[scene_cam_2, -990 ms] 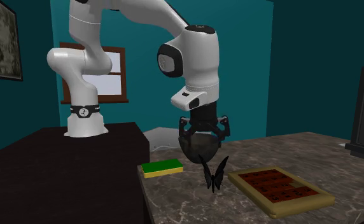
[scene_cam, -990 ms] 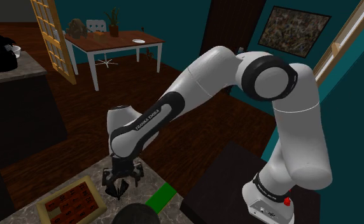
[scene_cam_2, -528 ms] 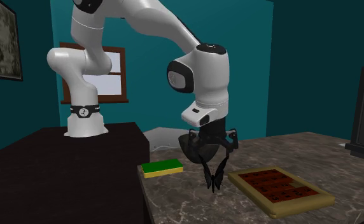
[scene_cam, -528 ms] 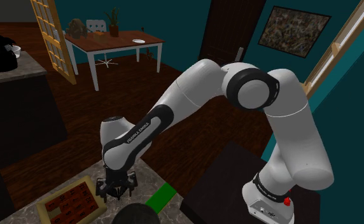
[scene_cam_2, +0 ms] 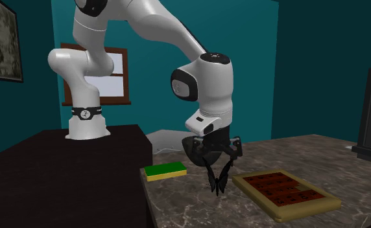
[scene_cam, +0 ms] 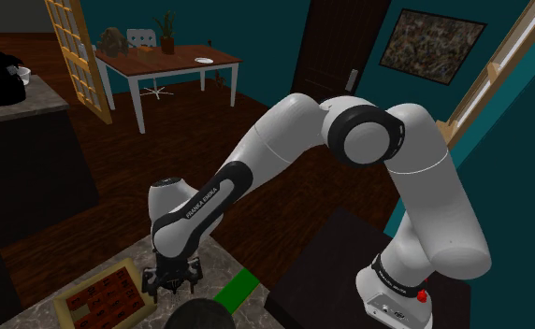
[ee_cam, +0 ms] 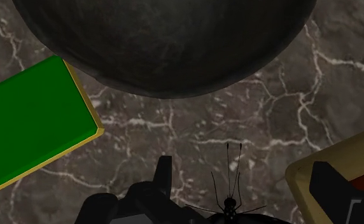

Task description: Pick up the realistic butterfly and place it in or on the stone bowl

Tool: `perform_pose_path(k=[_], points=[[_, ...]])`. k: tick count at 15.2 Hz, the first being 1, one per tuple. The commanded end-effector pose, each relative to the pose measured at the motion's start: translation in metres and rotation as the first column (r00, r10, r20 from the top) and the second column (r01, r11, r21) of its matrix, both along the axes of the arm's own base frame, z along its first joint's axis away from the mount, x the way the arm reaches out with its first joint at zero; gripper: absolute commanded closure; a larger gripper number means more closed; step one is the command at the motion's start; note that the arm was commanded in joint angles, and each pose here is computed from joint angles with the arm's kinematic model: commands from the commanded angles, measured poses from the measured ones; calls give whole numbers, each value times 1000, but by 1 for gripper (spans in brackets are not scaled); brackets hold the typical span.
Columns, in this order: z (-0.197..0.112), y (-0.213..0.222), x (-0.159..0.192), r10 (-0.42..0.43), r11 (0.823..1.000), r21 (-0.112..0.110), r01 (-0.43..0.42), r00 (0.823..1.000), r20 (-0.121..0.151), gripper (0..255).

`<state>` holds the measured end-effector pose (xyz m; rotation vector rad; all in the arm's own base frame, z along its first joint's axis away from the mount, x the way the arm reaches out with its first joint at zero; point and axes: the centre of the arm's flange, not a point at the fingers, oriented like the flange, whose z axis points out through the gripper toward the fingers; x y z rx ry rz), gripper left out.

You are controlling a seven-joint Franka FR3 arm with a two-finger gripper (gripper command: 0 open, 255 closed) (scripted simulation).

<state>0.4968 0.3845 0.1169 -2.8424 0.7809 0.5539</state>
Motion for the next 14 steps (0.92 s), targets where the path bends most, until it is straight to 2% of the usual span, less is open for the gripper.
perform_pose_path(k=[1, 2, 3, 12, 13, 14], points=[[0, 0, 0, 0, 1000, 0, 0, 1000, 0, 0], [0, 0, 0, 0, 1000, 0, 0, 1000, 0, 0], [0, 0, 0, 0, 1000, 0, 0, 1000, 0, 255], [0, 0, 0, 0, 1000, 0, 0, 1000, 0, 255], [0, 0, 0, 0, 1000, 0, 0, 1000, 0, 0], [6, -17, 2, -14, 999, 50, 12, 999, 32, 0]])
